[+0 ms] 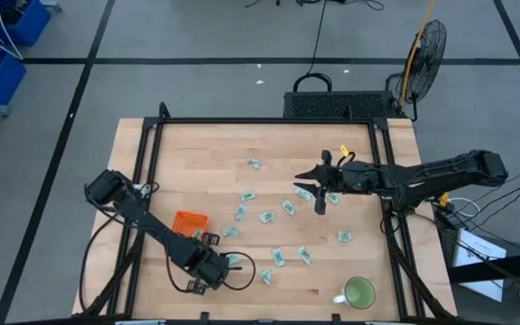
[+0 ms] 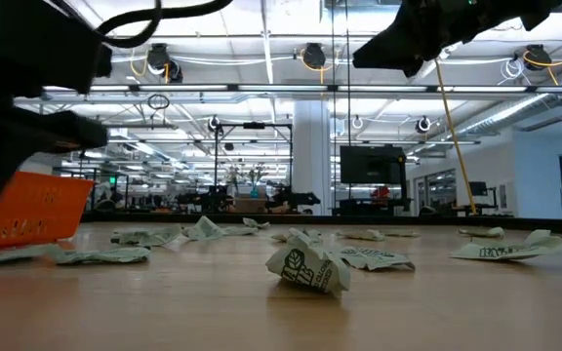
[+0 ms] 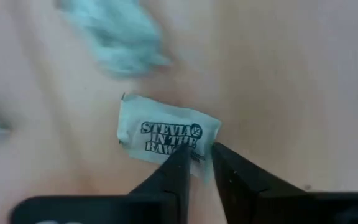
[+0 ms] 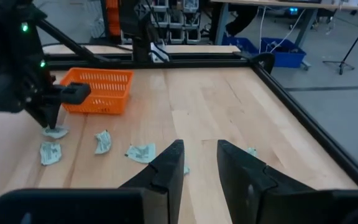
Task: Pick and place Stevia / Truvia into bins
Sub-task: Put the white stevia packet into the orange bin
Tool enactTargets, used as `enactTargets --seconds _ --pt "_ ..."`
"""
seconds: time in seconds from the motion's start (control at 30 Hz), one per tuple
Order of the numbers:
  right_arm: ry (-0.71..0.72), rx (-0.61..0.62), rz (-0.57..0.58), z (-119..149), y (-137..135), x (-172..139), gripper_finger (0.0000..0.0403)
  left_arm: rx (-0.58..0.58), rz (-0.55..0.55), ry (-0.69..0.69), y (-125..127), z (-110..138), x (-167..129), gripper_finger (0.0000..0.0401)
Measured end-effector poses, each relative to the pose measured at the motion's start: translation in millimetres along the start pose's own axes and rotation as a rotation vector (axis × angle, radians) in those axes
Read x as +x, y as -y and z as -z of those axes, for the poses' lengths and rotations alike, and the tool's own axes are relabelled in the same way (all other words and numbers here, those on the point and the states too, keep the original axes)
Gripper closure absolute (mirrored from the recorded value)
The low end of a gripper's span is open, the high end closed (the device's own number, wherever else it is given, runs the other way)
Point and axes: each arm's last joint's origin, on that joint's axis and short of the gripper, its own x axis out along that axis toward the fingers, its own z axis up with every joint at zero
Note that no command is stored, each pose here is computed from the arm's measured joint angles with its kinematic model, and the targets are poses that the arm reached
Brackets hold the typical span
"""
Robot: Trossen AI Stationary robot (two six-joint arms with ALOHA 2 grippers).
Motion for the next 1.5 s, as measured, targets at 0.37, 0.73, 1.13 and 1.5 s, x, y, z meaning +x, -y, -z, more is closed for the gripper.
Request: enactTargets --seconds 0.37,0.73,1.13,1.5 --pt "0.0 -0.022 0.0 0.1 -0.1 0.0 0.0314 -0.056 -0.12 0.319 -26.0 -0.7 -88.4 0.0398" --pt "-0.016 -0.026 0.0 1.5 0.0 0.0 0.0314 -0.615 -0.141 -0.002 -52.6 62.5 -123.7 0.0397" --pt "-0.064 0.023 0.0 21.6 -0.3 1.7 0.0314 -0.629 -0.109 -0.089 -63.9 79.3 -72.5 0.0395" --pt "-0.053 0.045 0.0 26.1 -0.3 2.2 0.0314 -0.562 -0.055 -0.084 -78.9 86.7 -45.1 0.0335"
